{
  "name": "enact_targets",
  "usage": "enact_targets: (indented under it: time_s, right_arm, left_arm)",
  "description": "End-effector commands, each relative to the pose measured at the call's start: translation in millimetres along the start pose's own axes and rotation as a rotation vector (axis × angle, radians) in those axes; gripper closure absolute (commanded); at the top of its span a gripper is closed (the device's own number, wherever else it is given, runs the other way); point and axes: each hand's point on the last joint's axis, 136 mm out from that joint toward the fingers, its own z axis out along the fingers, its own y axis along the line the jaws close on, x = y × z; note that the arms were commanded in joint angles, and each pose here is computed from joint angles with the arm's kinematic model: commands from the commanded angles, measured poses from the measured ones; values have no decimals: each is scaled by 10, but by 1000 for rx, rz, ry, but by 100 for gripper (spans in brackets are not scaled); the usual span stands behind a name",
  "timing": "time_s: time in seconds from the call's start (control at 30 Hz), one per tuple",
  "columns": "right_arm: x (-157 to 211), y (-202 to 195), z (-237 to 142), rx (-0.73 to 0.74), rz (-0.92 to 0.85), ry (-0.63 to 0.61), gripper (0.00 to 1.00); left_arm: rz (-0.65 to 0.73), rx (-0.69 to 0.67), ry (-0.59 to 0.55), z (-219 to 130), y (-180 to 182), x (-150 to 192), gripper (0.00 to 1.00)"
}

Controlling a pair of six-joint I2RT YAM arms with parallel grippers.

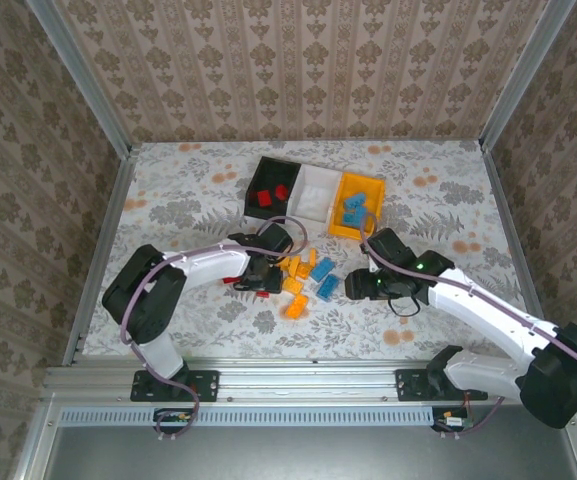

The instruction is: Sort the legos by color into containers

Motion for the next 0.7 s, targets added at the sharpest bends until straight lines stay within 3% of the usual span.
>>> enact_targets:
  time_s: [0.0, 0.17, 0.37, 0.57, 0.67]
  right_arm:
    - [-8, 72, 37, -37, -49, 34, 41]
    - [-85, 137, 90, -56, -41, 30, 41]
    - [-168, 189, 91, -83, 23, -15, 41]
    - [-186, 235, 118, -104, 81, -35, 41]
    - [-183, 265, 75, -107, 88, -51, 41]
  left_arm:
    - [-22, -4, 6, 16, -10, 44, 60]
    - [-16, -3, -3, -109, 33, 104, 72]
    - [47, 51, -84, -633, 50, -17, 73]
    - [73, 189, -267, -1486, 54, -661, 73]
    - [104, 192, -326, -1763, 87, -1068, 72]
